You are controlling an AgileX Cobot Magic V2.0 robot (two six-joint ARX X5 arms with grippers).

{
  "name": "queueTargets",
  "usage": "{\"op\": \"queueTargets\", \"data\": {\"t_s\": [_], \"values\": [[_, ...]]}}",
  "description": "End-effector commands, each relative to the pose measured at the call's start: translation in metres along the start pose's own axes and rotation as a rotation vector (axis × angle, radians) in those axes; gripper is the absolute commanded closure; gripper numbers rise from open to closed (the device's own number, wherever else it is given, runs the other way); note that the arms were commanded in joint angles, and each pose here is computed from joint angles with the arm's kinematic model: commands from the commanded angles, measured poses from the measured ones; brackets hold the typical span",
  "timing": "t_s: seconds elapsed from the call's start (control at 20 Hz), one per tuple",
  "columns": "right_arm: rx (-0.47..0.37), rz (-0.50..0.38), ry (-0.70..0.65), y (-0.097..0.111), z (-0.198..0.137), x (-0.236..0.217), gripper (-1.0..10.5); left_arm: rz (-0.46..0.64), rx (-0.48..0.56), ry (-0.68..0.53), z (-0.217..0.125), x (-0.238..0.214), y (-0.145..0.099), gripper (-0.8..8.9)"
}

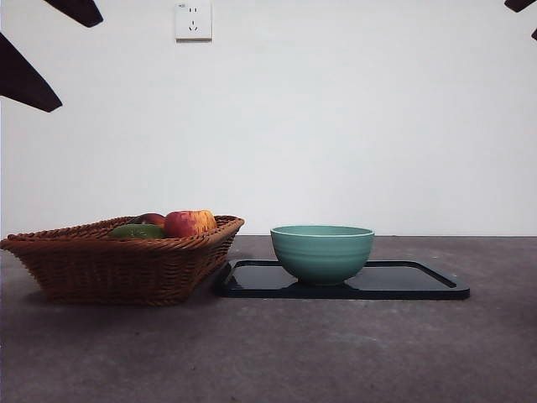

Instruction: Pick up the wifruite, put it on the bowl, pick up the plate, put it on desk

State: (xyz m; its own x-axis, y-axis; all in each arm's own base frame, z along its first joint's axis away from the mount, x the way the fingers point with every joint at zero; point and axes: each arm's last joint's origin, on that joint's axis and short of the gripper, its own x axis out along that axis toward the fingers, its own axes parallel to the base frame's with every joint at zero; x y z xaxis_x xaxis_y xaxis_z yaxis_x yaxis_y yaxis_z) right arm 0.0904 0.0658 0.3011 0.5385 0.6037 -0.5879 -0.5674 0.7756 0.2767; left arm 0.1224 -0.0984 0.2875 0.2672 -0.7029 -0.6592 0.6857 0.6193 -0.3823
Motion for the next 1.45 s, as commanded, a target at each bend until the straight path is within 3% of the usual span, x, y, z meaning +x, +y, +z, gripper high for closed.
{"op": "queueTargets", "data": {"t_s": [0.05,0.6,0.8,1.0,1.45], "values": [[0.004,0.011,-0.004,0.001,0.003,0.000,7.5,-0.008,0.018,-0.005,0.002,0.000,-0.001,4.39],[0.004,0.011,-0.004,0.001,0.003,0.000,7.5,-0.009,-0.007,-0.009,0.003,0.000,-0.001,4.39],[0.005,0.011,-0.004,0.001,0.003,0.000,7.5,-0.024,-0.044,-0.110,0.016,-0.005,-0.005,4.39],[0.005,0.011,-0.004,0.001,0.003,0.000,7.5,0.000,-0.048,-0.228,0.046,-0.011,-0.010,4.39],[0.004,0.010,-0.004,0.001,0.002,0.000,7.5,0.055,0.005,-0.194,0.154,0.034,-0.005,4.39]]}}
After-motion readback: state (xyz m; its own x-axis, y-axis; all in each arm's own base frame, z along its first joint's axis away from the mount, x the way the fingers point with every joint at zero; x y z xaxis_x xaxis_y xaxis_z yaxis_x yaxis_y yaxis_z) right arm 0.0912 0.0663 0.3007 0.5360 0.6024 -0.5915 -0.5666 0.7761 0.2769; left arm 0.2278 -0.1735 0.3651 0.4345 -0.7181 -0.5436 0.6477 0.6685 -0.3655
